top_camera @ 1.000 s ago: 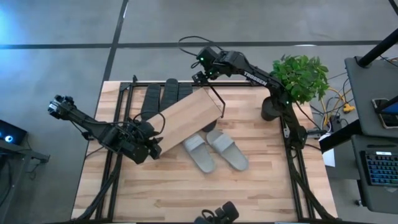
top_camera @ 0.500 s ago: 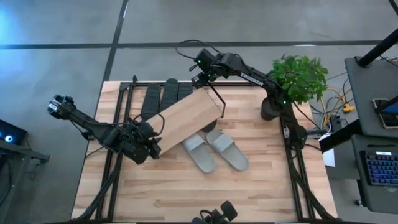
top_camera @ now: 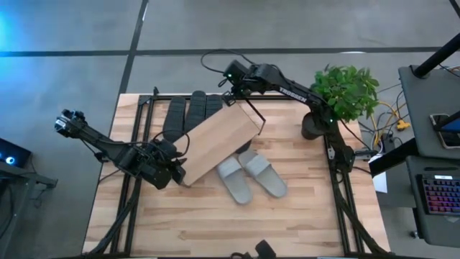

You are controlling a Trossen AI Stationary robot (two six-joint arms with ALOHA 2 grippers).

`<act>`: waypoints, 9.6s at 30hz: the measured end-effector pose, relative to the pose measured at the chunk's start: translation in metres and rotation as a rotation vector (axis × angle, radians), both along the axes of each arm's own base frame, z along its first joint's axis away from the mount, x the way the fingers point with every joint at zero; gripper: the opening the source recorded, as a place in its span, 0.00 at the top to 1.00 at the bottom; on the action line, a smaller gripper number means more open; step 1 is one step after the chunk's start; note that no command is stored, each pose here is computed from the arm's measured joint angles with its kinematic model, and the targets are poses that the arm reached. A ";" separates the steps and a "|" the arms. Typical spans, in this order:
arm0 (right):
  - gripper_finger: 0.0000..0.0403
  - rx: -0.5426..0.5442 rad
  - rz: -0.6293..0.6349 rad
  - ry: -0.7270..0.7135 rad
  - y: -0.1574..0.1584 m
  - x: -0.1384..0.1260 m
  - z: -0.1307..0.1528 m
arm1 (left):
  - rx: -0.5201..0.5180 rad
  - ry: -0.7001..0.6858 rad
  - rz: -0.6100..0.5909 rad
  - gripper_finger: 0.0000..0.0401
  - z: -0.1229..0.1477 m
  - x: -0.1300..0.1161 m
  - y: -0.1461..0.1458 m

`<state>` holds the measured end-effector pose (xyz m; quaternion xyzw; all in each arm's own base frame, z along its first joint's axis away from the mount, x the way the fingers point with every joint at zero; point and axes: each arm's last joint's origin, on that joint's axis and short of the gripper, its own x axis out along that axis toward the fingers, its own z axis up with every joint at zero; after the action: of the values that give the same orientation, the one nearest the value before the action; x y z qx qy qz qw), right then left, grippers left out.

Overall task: Pick and place slides into the shelf
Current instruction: Move the shelf to the bottom right of the table

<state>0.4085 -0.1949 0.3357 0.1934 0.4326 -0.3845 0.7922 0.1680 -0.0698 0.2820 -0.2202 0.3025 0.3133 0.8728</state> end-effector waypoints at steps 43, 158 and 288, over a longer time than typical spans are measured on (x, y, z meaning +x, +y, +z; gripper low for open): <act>0.93 -0.680 0.474 0.195 0.071 0.002 0.079 | 0.013 0.026 0.005 0.67 -0.013 -0.001 0.001; 0.77 -0.652 0.808 -0.208 0.307 -0.034 0.122 | 0.153 -0.076 -0.164 0.95 -0.138 0.106 0.024; 0.73 0.376 -0.219 -0.252 0.429 -0.188 0.036 | 0.072 -0.026 -0.416 0.95 -0.149 0.079 -0.064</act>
<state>0.2206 0.2344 0.3718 0.4294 0.3705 -0.3537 0.7438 0.2475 -0.1335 0.1330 -0.1256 0.3188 0.1341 0.9298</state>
